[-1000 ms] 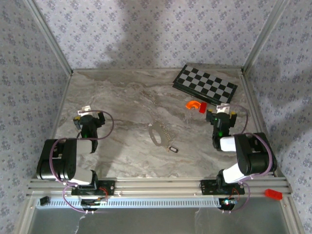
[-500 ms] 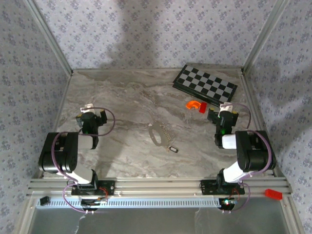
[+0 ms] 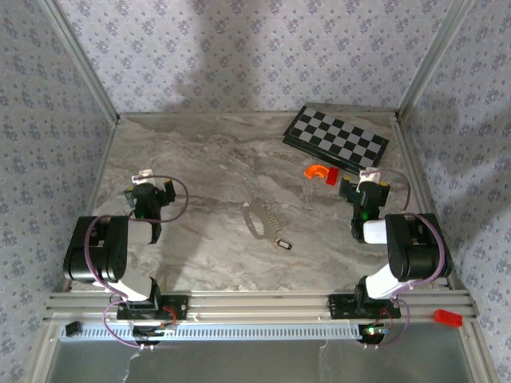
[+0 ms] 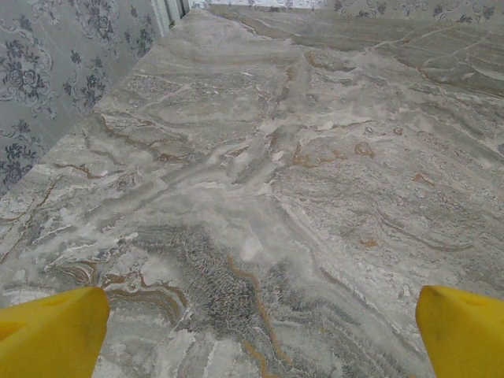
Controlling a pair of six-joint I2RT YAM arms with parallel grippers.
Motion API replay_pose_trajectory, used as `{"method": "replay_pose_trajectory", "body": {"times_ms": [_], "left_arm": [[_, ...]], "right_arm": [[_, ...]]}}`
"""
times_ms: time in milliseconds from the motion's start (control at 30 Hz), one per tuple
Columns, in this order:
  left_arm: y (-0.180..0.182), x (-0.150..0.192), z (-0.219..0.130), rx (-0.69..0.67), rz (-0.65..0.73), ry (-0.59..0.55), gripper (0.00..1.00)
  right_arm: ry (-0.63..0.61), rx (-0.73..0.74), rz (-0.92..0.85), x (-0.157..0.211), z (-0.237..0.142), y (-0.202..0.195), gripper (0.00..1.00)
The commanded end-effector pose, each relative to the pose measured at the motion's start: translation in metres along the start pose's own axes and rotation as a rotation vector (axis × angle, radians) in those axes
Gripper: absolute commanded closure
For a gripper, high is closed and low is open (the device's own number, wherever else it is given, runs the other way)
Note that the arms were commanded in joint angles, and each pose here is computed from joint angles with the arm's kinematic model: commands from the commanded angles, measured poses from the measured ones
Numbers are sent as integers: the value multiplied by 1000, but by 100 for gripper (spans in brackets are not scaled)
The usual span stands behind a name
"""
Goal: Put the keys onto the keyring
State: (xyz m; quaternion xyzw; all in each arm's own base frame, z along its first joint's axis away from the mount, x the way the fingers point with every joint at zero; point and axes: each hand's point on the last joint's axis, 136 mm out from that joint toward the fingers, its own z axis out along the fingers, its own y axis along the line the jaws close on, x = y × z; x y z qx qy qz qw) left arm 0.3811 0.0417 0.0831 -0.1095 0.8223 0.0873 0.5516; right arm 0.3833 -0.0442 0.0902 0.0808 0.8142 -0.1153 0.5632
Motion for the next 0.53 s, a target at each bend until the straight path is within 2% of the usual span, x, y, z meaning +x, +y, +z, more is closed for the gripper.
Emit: {"method": "replay_pose_trajectory", "body": {"times_ms": [0, 500], "left_arm": [[-2, -12, 4, 6, 2, -30, 0], [-2, -12, 4, 7, 3, -31, 0]], "right_arm": [[-12, -4, 0, -1, 0, 2, 0], [-11, -3, -2, -1, 0, 2, 0]]}}
